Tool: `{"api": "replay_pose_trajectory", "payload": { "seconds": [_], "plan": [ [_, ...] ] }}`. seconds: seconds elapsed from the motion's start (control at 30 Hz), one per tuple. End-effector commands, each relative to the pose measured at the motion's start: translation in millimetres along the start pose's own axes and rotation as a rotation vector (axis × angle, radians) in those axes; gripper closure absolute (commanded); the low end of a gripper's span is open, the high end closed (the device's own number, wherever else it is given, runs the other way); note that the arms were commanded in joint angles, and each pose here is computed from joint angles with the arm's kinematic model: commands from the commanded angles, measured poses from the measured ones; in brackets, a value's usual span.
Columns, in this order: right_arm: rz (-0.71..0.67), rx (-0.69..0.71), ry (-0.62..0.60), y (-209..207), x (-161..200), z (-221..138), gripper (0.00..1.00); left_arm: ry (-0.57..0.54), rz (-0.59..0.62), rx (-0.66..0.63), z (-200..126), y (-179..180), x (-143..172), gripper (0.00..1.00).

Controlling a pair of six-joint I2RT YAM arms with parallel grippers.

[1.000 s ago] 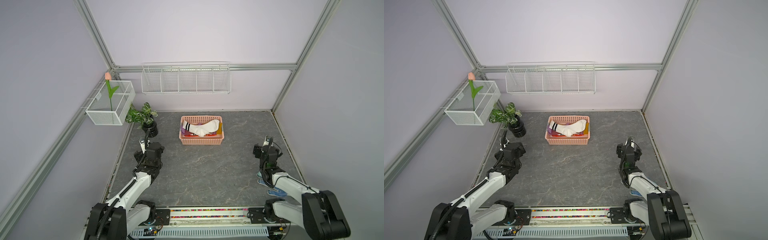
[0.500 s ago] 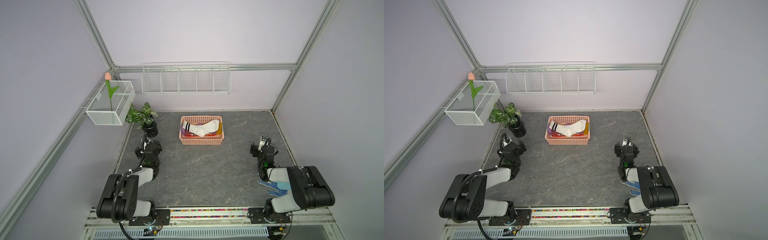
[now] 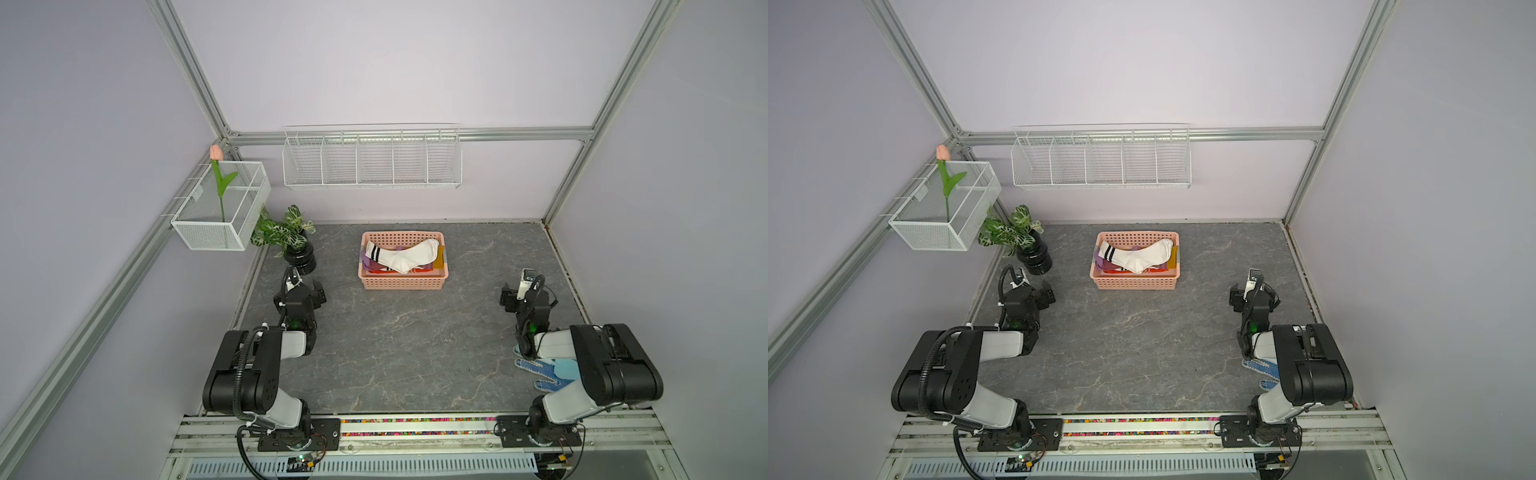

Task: Place the socks together as a pair
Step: Reset both arms

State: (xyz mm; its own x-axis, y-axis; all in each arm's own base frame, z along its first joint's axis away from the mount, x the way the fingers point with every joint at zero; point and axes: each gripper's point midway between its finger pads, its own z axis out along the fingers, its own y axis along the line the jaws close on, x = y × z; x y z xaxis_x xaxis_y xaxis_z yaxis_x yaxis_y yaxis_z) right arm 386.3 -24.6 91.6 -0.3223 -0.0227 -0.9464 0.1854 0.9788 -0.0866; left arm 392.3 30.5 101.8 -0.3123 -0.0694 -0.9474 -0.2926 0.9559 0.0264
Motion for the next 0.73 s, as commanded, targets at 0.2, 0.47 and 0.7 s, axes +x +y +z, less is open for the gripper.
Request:
{"api": "replay_pose_trajectory", "payload": {
  "seconds": [0.2,0.47,0.7],
  "plan": [
    [-0.019,-0.038,-0.032,7.2,-6.3,-0.9,0.11,-0.036,-0.016,0.012,1.2,-2.5,-16.0,0.00],
    [-0.029,-0.076,-0.027,13.9,-6.9,0.7,0.11,-0.039,-0.017,0.011,1.3,-2.3,-17.0,0.00],
    [-0.009,-0.114,-0.017,13.5,-5.8,1.5,0.11,-0.037,-0.016,0.011,1.3,-2.2,-16.5,0.01]
  ]
}}
